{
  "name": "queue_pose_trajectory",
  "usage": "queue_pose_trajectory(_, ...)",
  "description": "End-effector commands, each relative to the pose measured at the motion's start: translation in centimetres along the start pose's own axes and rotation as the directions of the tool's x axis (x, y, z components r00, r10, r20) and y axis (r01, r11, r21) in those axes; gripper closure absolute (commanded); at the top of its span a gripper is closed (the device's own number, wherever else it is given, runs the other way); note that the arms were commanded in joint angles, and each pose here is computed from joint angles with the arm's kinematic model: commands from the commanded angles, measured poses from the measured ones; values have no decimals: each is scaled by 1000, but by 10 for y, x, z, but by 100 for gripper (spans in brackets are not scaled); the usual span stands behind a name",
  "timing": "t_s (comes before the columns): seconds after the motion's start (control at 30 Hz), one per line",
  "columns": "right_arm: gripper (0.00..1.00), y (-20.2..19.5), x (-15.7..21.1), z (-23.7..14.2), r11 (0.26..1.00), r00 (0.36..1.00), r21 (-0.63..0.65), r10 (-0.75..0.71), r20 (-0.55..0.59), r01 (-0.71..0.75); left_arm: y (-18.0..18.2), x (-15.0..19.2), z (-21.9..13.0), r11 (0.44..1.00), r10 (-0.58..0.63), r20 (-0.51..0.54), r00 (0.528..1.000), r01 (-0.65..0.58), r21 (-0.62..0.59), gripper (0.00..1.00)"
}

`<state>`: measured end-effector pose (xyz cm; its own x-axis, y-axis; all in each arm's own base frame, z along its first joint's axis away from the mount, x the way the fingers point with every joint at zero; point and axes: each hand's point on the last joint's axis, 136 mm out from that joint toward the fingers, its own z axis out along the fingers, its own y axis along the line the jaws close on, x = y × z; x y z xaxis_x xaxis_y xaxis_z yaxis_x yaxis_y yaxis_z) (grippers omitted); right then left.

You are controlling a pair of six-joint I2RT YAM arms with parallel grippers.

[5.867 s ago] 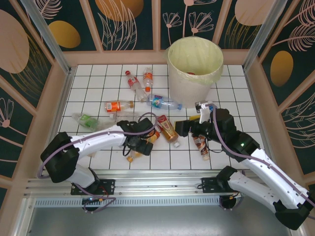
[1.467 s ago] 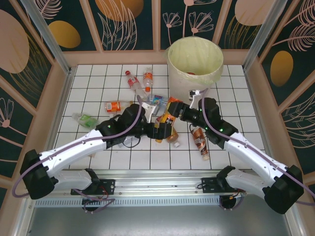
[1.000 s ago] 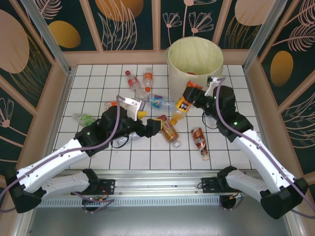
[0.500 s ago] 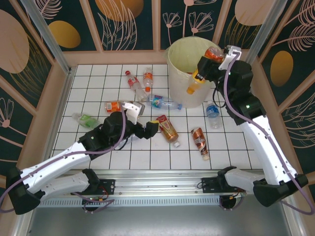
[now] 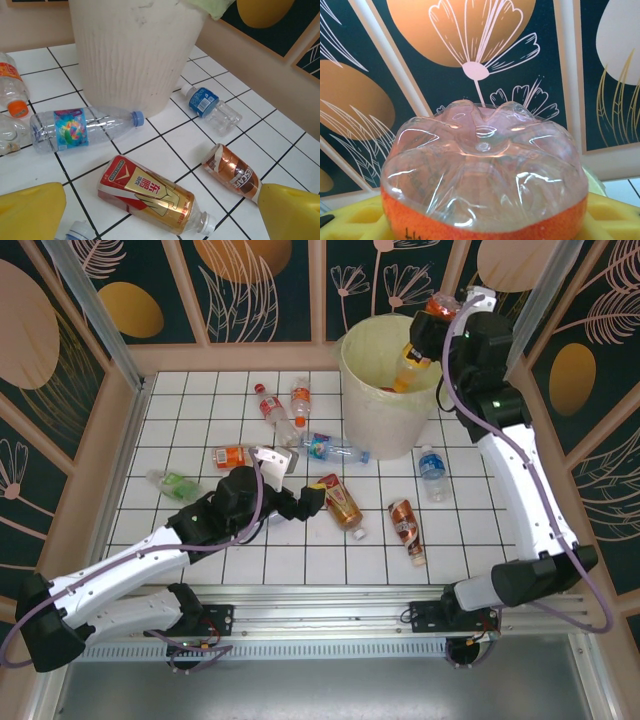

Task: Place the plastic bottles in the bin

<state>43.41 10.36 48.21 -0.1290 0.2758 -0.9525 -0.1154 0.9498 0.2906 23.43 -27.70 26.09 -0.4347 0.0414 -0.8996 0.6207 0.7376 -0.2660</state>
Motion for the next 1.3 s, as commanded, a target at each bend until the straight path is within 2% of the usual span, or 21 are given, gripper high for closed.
queue_pose_trajectory(0.0, 37, 1, -21, 5, 999, 998, 6, -39, 50, 39, -3, -1, 2, 1000, 4, 11, 1000, -4, 14, 1)
queue_pose_trajectory(0.27, 37, -4, 4, 47, 993, 993, 35, -114, -23, 115, -1, 1, 3, 1000, 1, -1, 1000, -1, 0, 1)
queue_pose_trajectory(0.53, 37, -12, 47, 88, 981, 975, 51, -177, -133, 185, -3, -5, -3, 1000, -11, 22, 1000, 11, 13, 1)
queue_pose_trajectory(1.0, 37, -34, 139, 140, 977, 923, 57, -173, -343, 205, -3, -2, 0, 1000, -21, 7, 1000, 21, 12, 1)
queue_pose_trajectory(1.27, 36, -49, 182, 156, 979, 881, 66, -145, -450, 195, -3, -1, -1, 1000, -21, 0, 1000, 21, 10, 1)
